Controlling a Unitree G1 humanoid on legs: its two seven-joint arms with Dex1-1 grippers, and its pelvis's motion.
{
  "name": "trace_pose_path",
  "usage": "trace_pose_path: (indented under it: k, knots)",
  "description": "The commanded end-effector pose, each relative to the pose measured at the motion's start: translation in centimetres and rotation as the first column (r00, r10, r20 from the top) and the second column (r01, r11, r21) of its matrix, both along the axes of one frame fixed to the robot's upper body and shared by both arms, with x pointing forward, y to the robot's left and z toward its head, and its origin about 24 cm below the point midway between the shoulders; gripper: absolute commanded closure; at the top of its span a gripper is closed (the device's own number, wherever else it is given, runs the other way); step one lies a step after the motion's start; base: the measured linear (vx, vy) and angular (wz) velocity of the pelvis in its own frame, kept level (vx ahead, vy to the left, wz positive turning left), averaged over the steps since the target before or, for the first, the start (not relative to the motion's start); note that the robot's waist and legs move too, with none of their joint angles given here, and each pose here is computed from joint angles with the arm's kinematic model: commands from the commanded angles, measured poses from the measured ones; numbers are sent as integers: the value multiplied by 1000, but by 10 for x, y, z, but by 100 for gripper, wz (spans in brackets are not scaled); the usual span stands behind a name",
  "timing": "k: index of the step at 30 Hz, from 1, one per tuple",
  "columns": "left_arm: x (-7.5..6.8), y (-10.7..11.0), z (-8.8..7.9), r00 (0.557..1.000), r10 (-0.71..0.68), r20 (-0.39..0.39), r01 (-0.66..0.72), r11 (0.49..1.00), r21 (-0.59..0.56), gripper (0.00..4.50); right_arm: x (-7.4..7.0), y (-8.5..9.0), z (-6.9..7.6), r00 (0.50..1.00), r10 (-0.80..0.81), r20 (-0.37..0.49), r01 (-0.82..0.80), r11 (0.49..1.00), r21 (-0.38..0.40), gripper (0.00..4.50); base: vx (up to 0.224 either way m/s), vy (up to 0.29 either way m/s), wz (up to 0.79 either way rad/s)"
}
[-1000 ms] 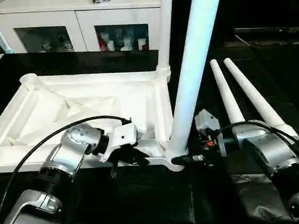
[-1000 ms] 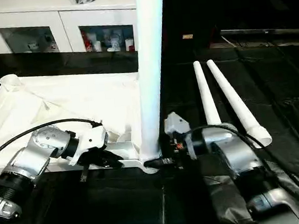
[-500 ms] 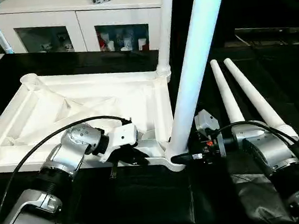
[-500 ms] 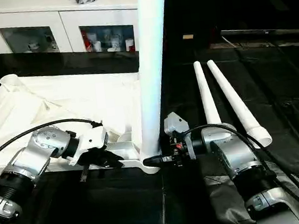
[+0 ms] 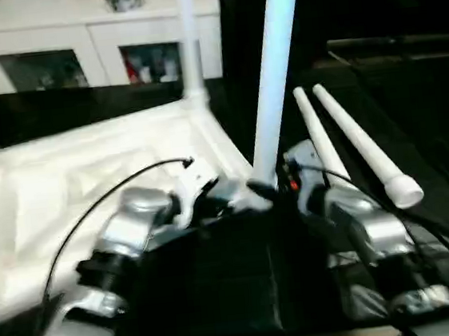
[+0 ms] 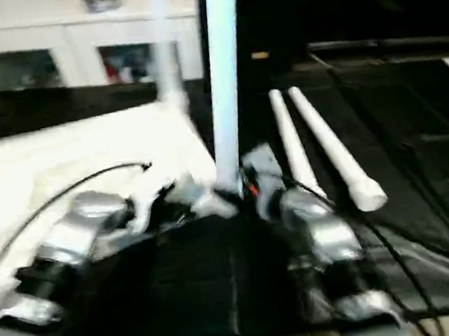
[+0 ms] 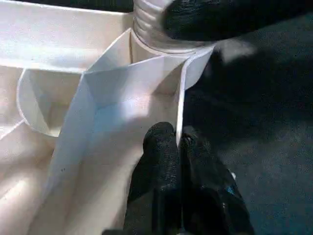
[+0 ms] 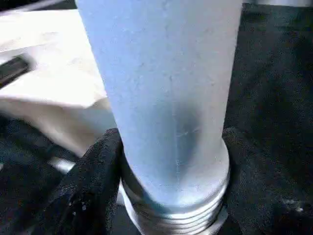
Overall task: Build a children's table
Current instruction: Rotate leg to tighten
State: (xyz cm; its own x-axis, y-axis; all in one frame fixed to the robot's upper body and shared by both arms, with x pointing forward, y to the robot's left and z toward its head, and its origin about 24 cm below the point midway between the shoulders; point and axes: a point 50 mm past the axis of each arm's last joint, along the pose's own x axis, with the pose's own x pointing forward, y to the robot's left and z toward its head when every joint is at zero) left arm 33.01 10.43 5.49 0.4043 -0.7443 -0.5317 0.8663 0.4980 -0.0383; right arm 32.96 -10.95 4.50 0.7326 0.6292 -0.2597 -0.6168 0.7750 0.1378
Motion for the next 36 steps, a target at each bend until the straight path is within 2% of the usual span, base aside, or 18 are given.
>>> trace_pose_path:
  k: [1, 2, 5, 6, 7, 9, 14, 19, 20, 23, 28, 30, 31, 33, 36]
  knots:
    - [5, -22, 23, 995, 31, 94, -20, 993, -115, 450, -8, 44, -3, 991, 132, -36, -130, 991, 38, 182, 0, 0, 0]
    - [4, -25, 23, 994, 44, 99, -32, 993, -115, 450, -6, 47, -1, 991, 129, -17, -129, 992, 0, 182, 0, 0, 0]
    - [5, -25, 24, 993, 52, 110, -41, 994, -102, 450, -5, 47, 0, 990, 138, 0, -138, 990, -18, 182, 0, 0, 0]
    - [5, -24, 24, 992, 53, 117, -43, 995, -91, 450, -6, 46, 0, 990, 139, -2, -139, 990, -9, 126, 0, 0, 0]
    - [5, -22, 24, 991, 57, 118, -49, 996, -71, 450, -6, 44, 0, 991, 132, -4, -132, 991, 2, 112, 0, 0, 0]
    - [5, -15, 24, 991, 47, 123, -41, 998, -49, 450, -8, 40, 0, 989, 150, -1, -150, 988, 20, 106, 0, 0, 0]
    - [3, -6, 22, 991, 14, 132, -10, 1000, -25, 450, -12, 29, 0, 983, 180, 21, -180, 983, 22, 44, 0, 0, 0]
    - [1, 8, 20, 990, -63, 126, 61, 998, 17, 450, -20, 5, -1, 970, 240, 27, -240, 971, 14, 4, 0, 0, 0]
    - [0, 13, 19, 988, -97, 119, 94, 995, 32, 450, -21, -6, -1, 965, 262, 30, -262, 965, 0, 4, 0, 0, 0]
    - [-3, 19, 19, 981, -162, 108, 158, 986, 45, 450, -23, -22, 2, 955, 293, 39, -293, 956, -17, 4, 0, 0, 0]
    - [-9, 26, 18, 948, -308, 83, 302, 950, 73, 450, -26, -44, 12, 926, 372, 61, -369, 928, -48, 4, 0, 0, 0]
    - [-10, 27, 18, 939, -335, 80, 330, 941, 74, 450, -26, -47, 14, 920, 385, 67, -381, 922, -64, 4, 0, 0, 0]
    - [-14, 29, 16, 912, -405, 65, 400, 913, 77, 450, -27, -49, 18, 896, 437, 75, -431, 899, -79, 4, 0, 0, 0]
    - [-17, 31, 12, 885, -464, 44, 457, 883, 107, 450, -29, -48, 20, 860, 505, 73, -498, 862, -98, 4, 0, 0, 0]
    - [-18, 31, 10, 874, -484, 35, 477, 871, 118, 450, -30, -47, 20, 845, 531, 68, -522, 845, -114, 4, 0, 0, 0]
